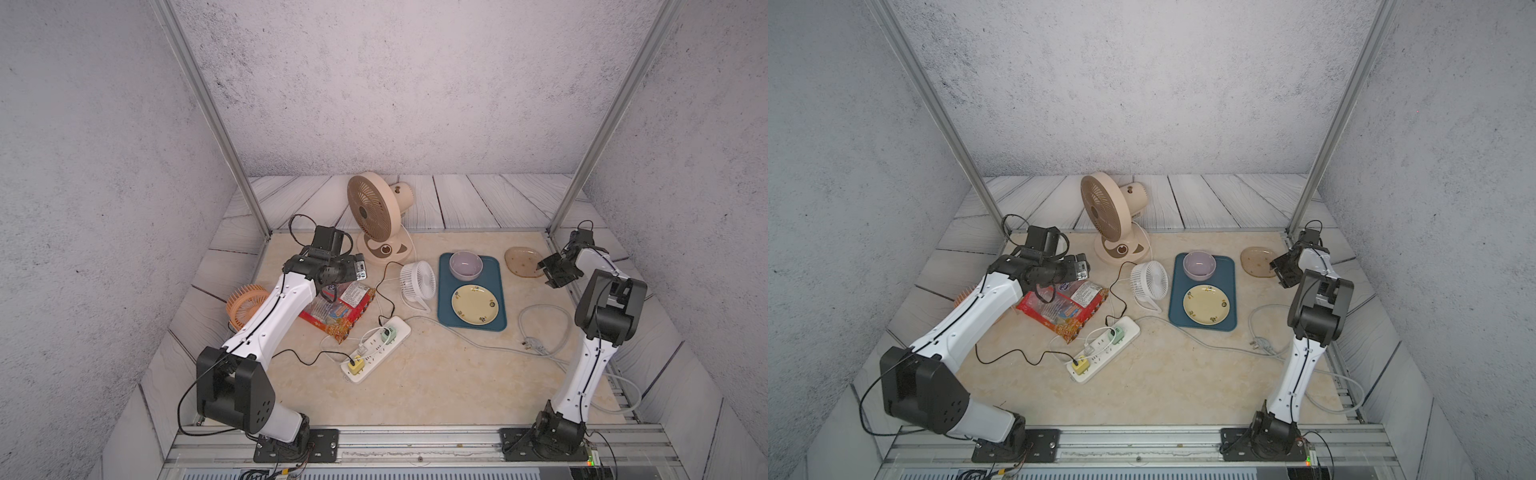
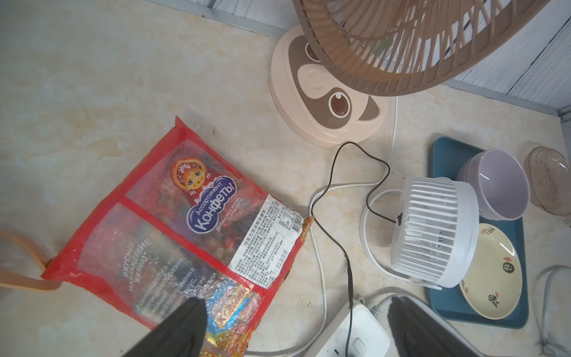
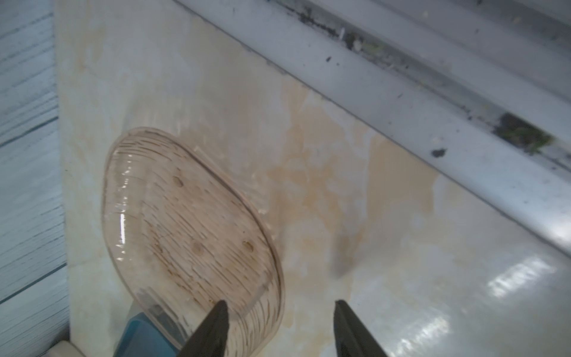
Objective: Unplug the desk fan from the power strip
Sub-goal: Place the distractor at the corner of the board, then move the distractor to the center of the board.
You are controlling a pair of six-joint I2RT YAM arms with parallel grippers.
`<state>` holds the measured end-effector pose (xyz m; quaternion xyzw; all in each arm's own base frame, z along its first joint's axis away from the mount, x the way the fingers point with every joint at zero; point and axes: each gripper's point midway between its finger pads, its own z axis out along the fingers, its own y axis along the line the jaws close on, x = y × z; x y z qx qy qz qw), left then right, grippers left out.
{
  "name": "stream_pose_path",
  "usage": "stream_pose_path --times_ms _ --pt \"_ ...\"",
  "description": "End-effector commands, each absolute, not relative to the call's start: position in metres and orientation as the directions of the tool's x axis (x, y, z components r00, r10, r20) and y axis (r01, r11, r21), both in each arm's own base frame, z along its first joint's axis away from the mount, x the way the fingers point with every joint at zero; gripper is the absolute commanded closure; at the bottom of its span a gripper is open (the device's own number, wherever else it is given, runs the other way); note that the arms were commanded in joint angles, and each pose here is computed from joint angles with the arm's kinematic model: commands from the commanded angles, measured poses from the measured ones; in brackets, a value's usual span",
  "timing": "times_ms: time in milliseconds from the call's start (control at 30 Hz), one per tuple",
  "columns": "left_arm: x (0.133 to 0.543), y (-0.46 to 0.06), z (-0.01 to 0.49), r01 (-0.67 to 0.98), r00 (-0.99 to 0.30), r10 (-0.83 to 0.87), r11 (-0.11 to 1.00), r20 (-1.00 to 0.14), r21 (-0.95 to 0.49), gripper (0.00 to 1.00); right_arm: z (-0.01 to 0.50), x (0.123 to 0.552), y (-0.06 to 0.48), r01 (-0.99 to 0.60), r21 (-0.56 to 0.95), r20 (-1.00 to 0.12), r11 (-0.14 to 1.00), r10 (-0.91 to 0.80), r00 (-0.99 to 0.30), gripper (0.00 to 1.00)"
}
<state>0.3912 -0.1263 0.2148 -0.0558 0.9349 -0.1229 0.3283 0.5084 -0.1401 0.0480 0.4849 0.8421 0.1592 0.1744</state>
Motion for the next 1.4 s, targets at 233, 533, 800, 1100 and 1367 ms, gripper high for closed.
stream_pose_path --times_ms 233,533,800,1100,1367 --pt "0.377 -0.127 0.229 -0.03 -0.761 -0.223 0.95 -0.609 -0.311 0.01 0.117 0.47 -0.076 0.611 0.352 -0.197 0.709 0.694 -0.692 0.29" --pt "0.324 -0.126 0.229 0.027 -0.78 -0.219 0.924 -0.586 -0.381 0.01 0.124 0.363 0.04 0.426 0.22 -0.137 0.878 0.46 -0.877 0.46" --pt "0.281 -0.11 0.226 0.019 -0.769 -0.229 0.925 -0.597 -0.38 0.02 0.106 0.284 0.096 0.316 0.196 -0.043 0.928 0.331 -0.943 0.53" --pt "0.243 -0.056 0.22 -0.161 -0.74 -0.275 0.959 -0.614 -0.235 0.01 0.049 0.286 0.126 0.252 0.23 0.0 0.94 0.259 -0.966 0.57" --pt "0.201 -0.005 0.203 -0.465 -0.668 -0.471 0.869 -0.577 -0.171 0.02 0.02 0.309 0.129 0.243 0.224 -0.034 0.944 0.256 -0.966 0.63"
